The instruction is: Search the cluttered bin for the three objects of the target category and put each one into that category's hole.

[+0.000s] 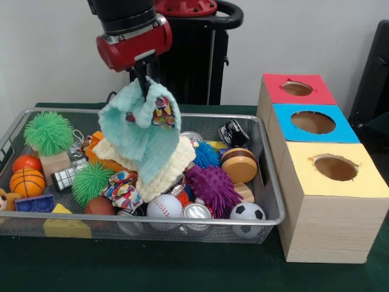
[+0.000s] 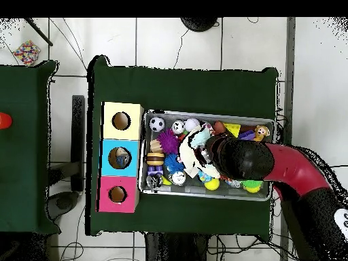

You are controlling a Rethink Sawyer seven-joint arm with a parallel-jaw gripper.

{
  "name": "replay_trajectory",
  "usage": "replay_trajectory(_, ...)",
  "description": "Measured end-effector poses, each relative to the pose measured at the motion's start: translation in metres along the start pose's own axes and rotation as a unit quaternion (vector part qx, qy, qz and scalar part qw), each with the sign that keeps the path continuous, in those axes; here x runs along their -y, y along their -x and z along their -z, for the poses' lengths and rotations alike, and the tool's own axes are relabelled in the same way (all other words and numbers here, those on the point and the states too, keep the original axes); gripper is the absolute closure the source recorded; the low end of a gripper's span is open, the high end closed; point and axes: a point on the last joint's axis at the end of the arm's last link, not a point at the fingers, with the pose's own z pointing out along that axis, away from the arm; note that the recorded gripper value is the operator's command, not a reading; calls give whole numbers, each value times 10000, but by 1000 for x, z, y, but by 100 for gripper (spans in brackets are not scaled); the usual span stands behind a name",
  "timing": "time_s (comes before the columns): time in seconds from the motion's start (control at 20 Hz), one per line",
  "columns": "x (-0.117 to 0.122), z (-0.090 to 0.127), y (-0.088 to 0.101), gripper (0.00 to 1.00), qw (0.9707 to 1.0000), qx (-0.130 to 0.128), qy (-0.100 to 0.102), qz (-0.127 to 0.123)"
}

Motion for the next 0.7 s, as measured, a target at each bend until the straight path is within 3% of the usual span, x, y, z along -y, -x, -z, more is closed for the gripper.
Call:
replay_trajectory(0.3, -9, 0, 7, 100, 9989, 342, 139, -295)
replay_trajectory(0.7, -16, -2, 10, 100, 9975, 450, 267, -476)
